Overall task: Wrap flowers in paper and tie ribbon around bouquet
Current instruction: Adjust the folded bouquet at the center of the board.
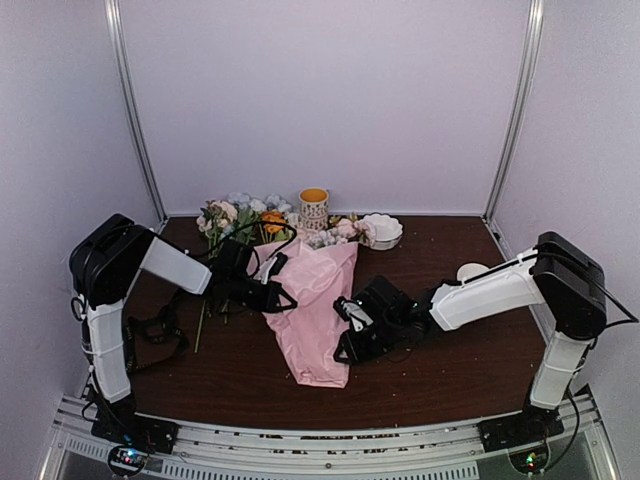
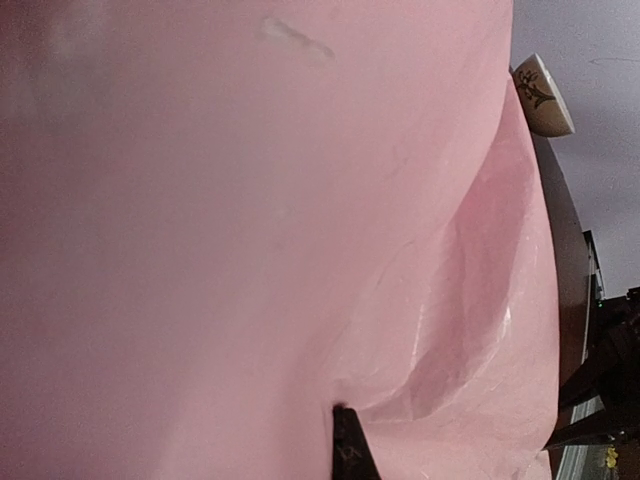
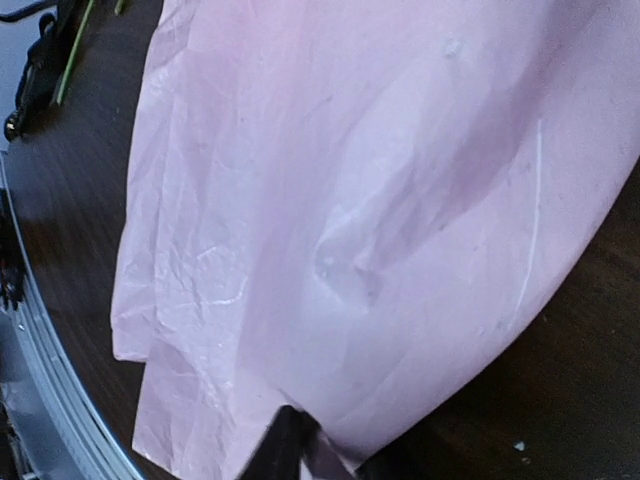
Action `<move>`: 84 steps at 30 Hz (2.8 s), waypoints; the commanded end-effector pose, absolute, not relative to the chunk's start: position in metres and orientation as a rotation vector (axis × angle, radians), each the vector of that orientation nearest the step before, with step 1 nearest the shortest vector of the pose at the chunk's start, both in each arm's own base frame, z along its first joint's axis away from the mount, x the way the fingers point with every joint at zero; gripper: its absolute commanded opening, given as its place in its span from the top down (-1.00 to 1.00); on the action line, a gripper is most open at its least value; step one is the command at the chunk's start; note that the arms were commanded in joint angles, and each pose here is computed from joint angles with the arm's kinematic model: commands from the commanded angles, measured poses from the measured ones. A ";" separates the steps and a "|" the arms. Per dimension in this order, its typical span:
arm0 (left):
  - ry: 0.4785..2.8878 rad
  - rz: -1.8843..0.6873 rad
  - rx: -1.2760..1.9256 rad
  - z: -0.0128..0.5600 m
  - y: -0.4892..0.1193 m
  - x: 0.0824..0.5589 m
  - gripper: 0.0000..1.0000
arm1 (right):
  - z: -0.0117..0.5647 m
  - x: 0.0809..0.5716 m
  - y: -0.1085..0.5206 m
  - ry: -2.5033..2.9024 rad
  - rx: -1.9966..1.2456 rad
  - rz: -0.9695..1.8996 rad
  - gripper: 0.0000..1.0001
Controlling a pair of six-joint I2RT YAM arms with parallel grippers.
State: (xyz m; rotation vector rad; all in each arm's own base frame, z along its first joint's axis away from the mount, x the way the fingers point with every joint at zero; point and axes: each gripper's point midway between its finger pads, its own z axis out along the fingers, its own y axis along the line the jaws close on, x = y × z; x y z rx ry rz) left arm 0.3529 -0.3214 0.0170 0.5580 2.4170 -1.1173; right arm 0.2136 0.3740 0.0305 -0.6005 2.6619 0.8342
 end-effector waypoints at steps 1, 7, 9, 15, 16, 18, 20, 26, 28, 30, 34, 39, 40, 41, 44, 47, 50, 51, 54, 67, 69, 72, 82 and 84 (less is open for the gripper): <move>2.819 -0.806 0.442 -0.078 -0.263 0.309 1.00 | 0.028 0.206 0.379 2.664 -0.585 0.942 0.85; 2.759 -0.873 0.466 -0.059 -0.267 0.300 1.00 | 0.024 0.181 0.364 2.704 -0.581 1.017 1.00; 2.708 -0.910 0.493 -0.045 -0.273 0.296 1.00 | 0.021 0.164 0.360 2.728 -0.611 1.054 1.00; 2.645 -0.990 0.603 -0.022 -0.291 0.271 1.00 | 0.016 0.105 0.336 2.811 -0.768 1.033 1.00; 2.642 -1.000 0.607 -0.021 -0.292 0.268 1.00 | 0.017 0.099 0.332 2.816 -0.783 1.036 1.00; 2.652 -1.013 0.606 -0.023 -0.291 0.261 1.00 | 0.022 0.079 0.330 2.825 -0.822 1.061 1.00; 2.675 -1.013 0.609 -0.028 -0.288 0.253 1.00 | 0.027 0.064 0.330 2.823 -0.846 1.108 0.92; 2.686 -1.023 0.646 -0.037 -0.285 0.235 1.00 | 0.042 0.076 0.309 2.798 -0.885 0.970 0.56; 2.682 -1.025 0.644 -0.037 -0.285 0.234 1.00 | 0.063 0.102 0.316 2.710 -0.880 0.922 0.53; 2.678 -1.024 0.644 -0.036 -0.285 0.235 1.00 | 0.086 0.128 0.331 2.613 -0.884 0.895 0.52; 2.671 -1.008 0.636 -0.034 -0.284 0.237 1.00 | 0.117 0.164 0.382 2.442 -0.889 0.949 0.48; 2.615 -0.964 0.630 -0.021 -0.281 0.244 1.00 | 0.086 0.185 0.403 2.493 -0.895 0.862 0.52; 2.598 -0.944 0.625 -0.016 -0.280 0.247 1.00 | 0.078 0.185 0.405 2.513 -0.902 0.853 0.54; 2.566 -0.935 0.634 -0.008 -0.280 0.250 1.00 | 0.071 0.185 0.406 2.528 -0.907 0.844 0.56; 2.463 -0.932 0.674 0.017 -0.283 0.257 1.00 | 0.044 0.181 0.405 2.582 -0.927 0.804 0.62; 2.390 -0.942 0.704 0.032 -0.289 0.264 0.77 | 0.015 0.175 0.397 2.650 -0.943 0.751 0.67; 2.336 -0.950 0.725 0.047 -0.297 0.274 0.26 | 0.004 0.171 0.391 2.672 -0.947 0.713 0.68; 2.318 -0.950 0.731 0.052 -0.300 0.278 0.13 | 0.004 0.171 0.390 2.670 -0.946 0.709 0.68; 2.276 -0.937 0.745 0.067 -0.308 0.291 -0.07 | 0.004 0.171 0.389 2.666 -0.950 0.685 0.68; 2.198 -0.883 0.715 0.099 -0.312 0.334 1.00 | -0.009 0.163 0.384 2.692 -0.982 0.647 0.70; 2.232 -0.820 0.661 0.094 -0.300 0.343 1.00 | -0.012 0.160 0.383 2.695 -0.995 0.632 0.70; 2.262 -0.763 0.565 0.087 -0.279 0.359 1.00 | -0.021 0.155 0.375 2.716 -1.021 0.576 0.70; 2.364 -0.678 0.503 0.028 -0.258 0.358 1.00 | -0.029 0.132 0.351 2.728 -1.084 0.542 0.72; 2.388 -0.684 0.506 0.018 -0.259 0.357 1.00 | -0.021 0.128 0.350 2.708 -1.116 0.552 0.71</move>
